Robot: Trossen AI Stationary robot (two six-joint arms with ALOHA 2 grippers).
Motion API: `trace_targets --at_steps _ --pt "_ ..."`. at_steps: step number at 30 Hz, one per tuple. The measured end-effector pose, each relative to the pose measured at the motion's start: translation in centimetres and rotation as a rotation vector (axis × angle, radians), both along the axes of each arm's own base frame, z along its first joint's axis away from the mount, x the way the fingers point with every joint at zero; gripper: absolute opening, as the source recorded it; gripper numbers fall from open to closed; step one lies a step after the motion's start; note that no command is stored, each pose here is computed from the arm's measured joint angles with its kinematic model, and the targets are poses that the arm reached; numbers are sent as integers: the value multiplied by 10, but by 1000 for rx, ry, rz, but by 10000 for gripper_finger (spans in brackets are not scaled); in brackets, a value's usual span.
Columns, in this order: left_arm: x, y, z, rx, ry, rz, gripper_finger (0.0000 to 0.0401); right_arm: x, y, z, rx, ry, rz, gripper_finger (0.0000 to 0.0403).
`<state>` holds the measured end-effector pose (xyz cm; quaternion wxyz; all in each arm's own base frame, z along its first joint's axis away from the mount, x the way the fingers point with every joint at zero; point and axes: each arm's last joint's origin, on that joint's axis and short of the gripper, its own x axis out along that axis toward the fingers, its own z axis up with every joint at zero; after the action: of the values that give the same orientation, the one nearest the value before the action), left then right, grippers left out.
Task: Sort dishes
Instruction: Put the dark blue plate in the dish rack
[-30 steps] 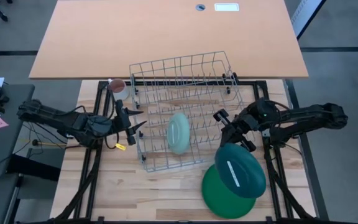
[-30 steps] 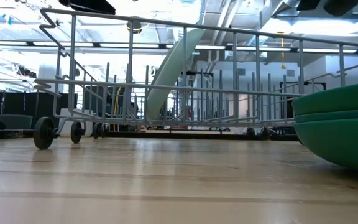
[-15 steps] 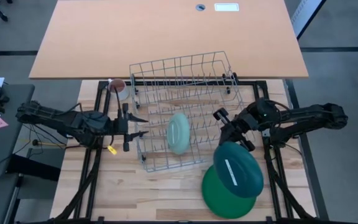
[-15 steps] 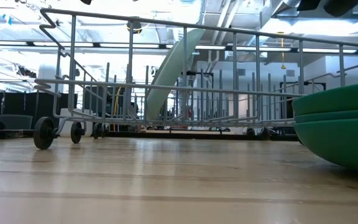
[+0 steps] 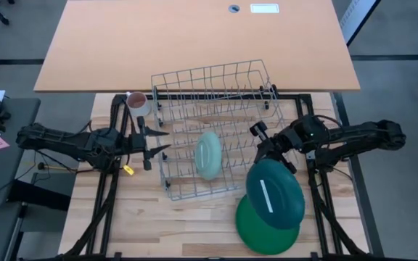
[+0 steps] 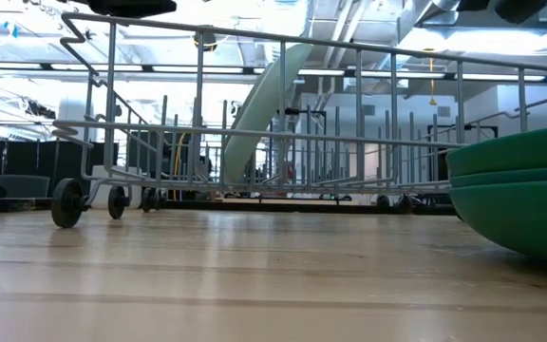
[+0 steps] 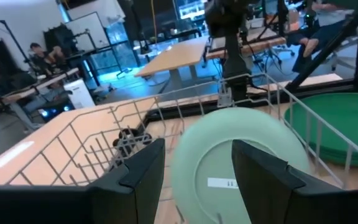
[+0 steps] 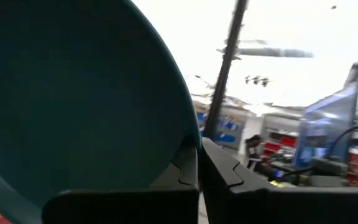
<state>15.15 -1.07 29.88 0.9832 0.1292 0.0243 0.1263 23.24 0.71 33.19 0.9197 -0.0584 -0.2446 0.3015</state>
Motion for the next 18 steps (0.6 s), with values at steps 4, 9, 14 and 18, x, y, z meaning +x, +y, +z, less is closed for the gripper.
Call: trace_targets --at_steps 4,9,14,18 --pt "0 0 0 -6 2 4 179 2 -1 5 74 -12 -104 5" --pt "1 0 -2 -2 20 16 179 5 -5 5 203 8 -309 5" --pt "2 1 -3 -1 22 33 179 9 -12 2 285 35 -571 6" --pt "2 1 -2 -7 14 34 179 10 -17 -1 329 59 -743 6"
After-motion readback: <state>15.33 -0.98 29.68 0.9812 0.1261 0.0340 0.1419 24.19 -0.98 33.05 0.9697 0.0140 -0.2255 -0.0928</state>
